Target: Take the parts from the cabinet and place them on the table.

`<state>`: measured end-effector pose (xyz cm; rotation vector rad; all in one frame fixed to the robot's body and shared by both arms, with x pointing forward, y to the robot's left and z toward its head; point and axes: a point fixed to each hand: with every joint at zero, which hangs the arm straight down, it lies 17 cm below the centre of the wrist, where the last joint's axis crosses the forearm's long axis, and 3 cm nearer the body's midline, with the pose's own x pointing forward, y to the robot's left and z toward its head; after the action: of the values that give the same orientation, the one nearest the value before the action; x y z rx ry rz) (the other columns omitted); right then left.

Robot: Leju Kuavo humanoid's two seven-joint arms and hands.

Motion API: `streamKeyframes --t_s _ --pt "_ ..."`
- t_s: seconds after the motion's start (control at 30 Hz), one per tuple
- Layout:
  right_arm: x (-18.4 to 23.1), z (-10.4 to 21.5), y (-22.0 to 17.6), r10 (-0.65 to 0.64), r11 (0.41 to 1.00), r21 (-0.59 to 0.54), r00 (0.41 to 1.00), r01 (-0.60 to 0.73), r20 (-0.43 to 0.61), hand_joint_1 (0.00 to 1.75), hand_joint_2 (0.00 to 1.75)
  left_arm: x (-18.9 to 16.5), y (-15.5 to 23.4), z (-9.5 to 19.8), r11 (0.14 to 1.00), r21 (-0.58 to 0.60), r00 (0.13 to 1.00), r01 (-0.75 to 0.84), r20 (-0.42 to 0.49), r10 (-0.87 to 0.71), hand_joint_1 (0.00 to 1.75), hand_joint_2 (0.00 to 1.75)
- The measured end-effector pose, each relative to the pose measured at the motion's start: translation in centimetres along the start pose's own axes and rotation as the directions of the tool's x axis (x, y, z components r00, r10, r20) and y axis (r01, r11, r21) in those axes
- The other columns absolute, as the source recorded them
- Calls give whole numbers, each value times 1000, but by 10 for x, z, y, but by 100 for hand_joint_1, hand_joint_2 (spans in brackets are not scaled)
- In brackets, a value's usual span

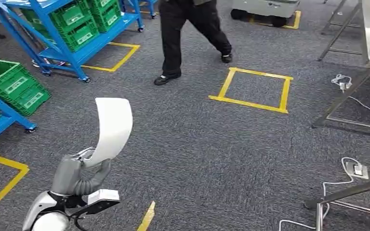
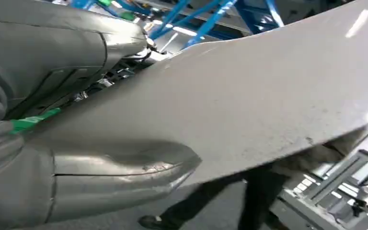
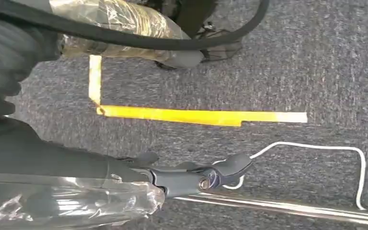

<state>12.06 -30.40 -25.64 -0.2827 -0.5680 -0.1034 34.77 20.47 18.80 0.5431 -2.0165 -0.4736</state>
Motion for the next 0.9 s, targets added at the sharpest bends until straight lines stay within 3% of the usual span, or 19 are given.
streamKeyframes --t_s 0.9 --pt "-7 4 5 -11 1000 4 1000 11 -15 0 175 -3 -2 -6 1000 -2 1000 7 2 -7 175 175"
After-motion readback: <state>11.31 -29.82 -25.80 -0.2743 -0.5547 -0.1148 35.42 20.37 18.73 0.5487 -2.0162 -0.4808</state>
